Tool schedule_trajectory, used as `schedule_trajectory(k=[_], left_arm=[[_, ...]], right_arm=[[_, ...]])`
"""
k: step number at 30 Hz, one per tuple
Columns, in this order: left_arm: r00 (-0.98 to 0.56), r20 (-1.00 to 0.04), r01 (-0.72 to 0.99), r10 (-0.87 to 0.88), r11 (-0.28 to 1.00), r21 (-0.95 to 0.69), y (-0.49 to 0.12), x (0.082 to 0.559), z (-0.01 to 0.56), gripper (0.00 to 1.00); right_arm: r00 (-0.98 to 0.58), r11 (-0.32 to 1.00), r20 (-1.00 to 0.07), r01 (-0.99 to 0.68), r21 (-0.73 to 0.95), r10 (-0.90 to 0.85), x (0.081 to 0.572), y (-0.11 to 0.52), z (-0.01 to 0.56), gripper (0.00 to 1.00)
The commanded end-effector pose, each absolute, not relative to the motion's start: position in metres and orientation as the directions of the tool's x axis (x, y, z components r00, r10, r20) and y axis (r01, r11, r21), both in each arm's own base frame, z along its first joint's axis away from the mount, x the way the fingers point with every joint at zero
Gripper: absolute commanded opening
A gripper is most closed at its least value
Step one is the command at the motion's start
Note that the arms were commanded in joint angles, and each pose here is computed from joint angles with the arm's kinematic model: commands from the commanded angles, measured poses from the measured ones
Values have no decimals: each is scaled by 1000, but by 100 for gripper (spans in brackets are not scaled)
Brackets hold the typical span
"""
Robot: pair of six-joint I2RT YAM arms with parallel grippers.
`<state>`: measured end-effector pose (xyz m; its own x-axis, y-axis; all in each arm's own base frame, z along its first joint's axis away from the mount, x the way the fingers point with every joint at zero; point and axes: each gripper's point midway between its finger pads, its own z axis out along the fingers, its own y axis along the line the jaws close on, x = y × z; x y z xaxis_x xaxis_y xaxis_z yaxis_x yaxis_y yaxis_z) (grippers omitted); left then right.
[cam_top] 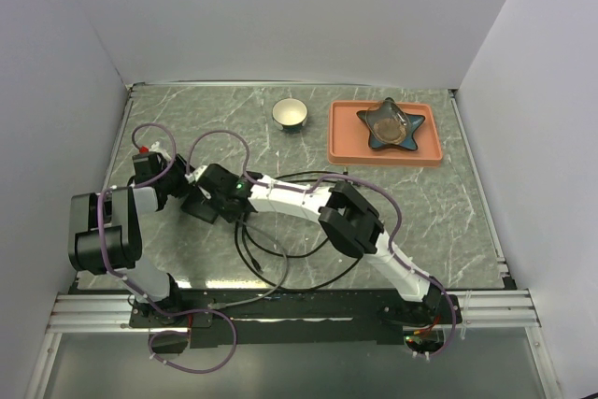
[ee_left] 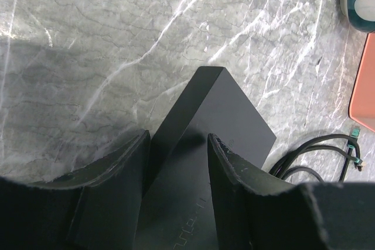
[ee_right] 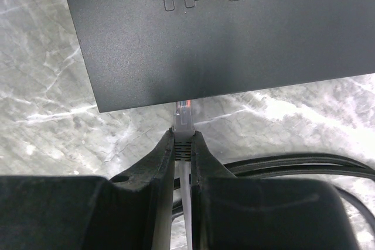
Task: Insert the plug into the switch port
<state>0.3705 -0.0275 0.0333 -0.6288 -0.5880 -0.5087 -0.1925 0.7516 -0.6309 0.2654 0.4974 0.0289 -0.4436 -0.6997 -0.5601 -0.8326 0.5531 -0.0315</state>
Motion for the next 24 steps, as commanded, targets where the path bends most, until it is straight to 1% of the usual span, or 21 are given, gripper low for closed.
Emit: schedule_trajectory(k=[1, 9, 14, 17, 24], left_arm=[[-691, -445, -188, -569, 737, -650, -42, 359, 22, 50], [-699, -442, -183, -563, 737, -650, -45, 359, 20, 50], [-707, -436, -178, -556, 737, -652, -48, 359, 19, 50], [-711, -436, -173, -552, 738, -652, -49, 359, 19, 50], [-720, -430, -169, -545, 739, -652, -52, 359, 17, 50]], right_arm=[[-442, 572, -720, -817, 77, -534, 278, 537, 86, 0], [-435, 588, -776, -802, 103, -457, 282, 542, 100, 0], [-461, 606, -768, -786, 121, -444, 284, 547, 93, 0], [-488, 639, -764, -758, 131, -423, 288, 545, 90, 0], [-515, 662, -763, -733, 156, -390, 289, 547, 91, 0]])
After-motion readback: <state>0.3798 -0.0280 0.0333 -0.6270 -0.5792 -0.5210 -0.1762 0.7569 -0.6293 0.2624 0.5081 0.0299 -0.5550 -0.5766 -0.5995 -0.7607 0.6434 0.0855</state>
